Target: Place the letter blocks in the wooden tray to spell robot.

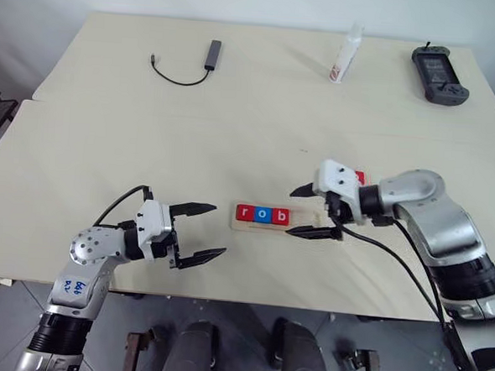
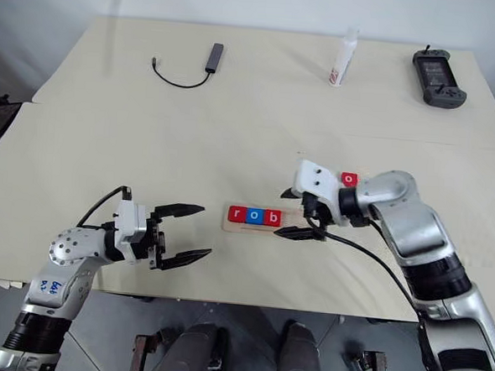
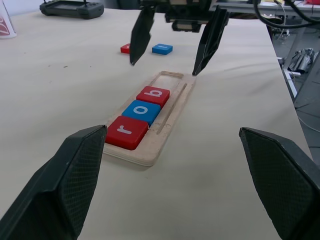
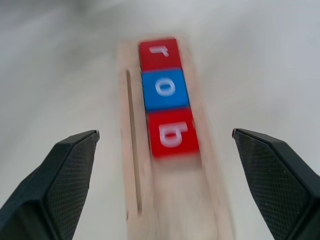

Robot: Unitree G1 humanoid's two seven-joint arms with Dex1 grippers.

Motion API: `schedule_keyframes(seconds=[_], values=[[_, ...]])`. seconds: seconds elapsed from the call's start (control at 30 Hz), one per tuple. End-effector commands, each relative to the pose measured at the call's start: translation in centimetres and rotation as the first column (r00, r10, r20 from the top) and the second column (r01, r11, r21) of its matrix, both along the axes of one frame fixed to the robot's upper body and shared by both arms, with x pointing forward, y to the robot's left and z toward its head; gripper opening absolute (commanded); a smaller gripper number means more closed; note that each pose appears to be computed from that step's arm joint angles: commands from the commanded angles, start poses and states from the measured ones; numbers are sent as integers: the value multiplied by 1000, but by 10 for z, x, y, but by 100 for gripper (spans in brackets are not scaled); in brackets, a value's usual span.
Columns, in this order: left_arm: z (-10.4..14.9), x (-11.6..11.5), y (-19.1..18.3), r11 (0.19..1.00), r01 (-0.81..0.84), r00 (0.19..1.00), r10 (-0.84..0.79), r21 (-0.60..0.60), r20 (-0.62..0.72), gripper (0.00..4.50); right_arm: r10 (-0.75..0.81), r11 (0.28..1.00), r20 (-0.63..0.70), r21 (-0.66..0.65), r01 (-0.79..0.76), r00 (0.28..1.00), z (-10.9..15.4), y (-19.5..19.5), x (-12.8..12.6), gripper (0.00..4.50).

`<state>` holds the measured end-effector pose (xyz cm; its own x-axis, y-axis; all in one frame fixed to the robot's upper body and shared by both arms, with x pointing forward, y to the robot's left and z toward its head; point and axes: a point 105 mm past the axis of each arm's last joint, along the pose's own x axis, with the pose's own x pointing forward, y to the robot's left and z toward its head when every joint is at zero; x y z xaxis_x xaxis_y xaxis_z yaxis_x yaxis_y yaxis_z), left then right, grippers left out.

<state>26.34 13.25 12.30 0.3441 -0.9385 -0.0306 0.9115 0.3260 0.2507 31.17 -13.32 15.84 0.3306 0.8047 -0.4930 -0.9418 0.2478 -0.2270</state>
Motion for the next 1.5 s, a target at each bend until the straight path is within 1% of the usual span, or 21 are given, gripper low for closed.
schedule_keyframes(seconds=[0.03,0.13,0.23,0.27,0.33,0.4,0.47,0.53,0.6,0.7,0.8,0.87,0.9,0.97,1.03,1.1,1.13,1.2,1.27,1.37,1.5], values=[[8,-3,3,1000,7,999,-7,-6,34,450,-156,985,112,92,146,981,18,-34,4,447],[6,-2,6,1000,-1,1000,2,-6,18,450,-285,936,134,253,246,949,25,-65,-2,447],[8,3,11,999,-25,1000,25,-28,1,450,-410,873,170,359,331,896,24,-95,-14,447],[9,4,11,999,-29,1000,29,-34,0,450,-430,862,186,376,341,883,23,-100,-18,447],[10,8,14,998,-41,999,41,-36,-1,450,-516,823,182,375,426,837,9,-122,-28,447],[11,13,17,998,-51,999,51,-34,-2,450,-622,745,178,433,507,762,-3,-145,-45,447],[12,15,18,998,-53,999,53,-36,-2,450,-673,703,181,455,546,717,-11,-155,-56,447],[12,17,17,998,-47,999,47,-33,-2,450,-707,680,215,468,564,674,-16,-161,-64,447],[13,21,17,998,-47,999,47,-30,-3,450,-735,651,212,487,582,644,-21,-164,-69,447],[14,25,17,998,-60,998,59,-32,-8,450,-752,633,210,498,593,625,-23,-167,-70,447],[15,26,15,998,-54,999,54,-35,-5,450,-774,599,194,535,596,603,-16,-171,-62,447],[15,26,15,998,-53,999,53,-37,-5,450,-754,614,175,532,584,633,-7,-166,-53,447],[15,25,14,998,-52,999,52,-37,-5,450,-730,634,165,526,567,663,-2,-161,-49,447],[14,24,13,998,-50,999,50,-35,-1,450,-688,678,122,462,572,716,6,-148,-33,447],[13,23,11,998,-47,999,47,-32,0,450,-685,683,56,396,614,726,11,-142,-19,447],[12,22,10,999,-45,999,45,-29,3,450,-670,716,42,304,629,742,14,-135,-5,447],[12,22,9,999,-45,999,45,-29,3,450,-667,723,39,278,633,744,15,-134,-2,447],[13,21,8,999,-46,999,47,-25,21,450,-694,705,-5,199,680,720,15,-132,17,447],[12,21,7,999,-47,998,47,-23,28,450,-701,710,30,113,695,712,14,-132,27,447],[14,21,5,998,-54,998,55,-30,38,450,-726,680,-29,118,723,687,20,-128,38,447],[13,18,5,998,-62,997,63,-33,42,450,-710,698,-43,84,711,703,22,-120,42,447]])
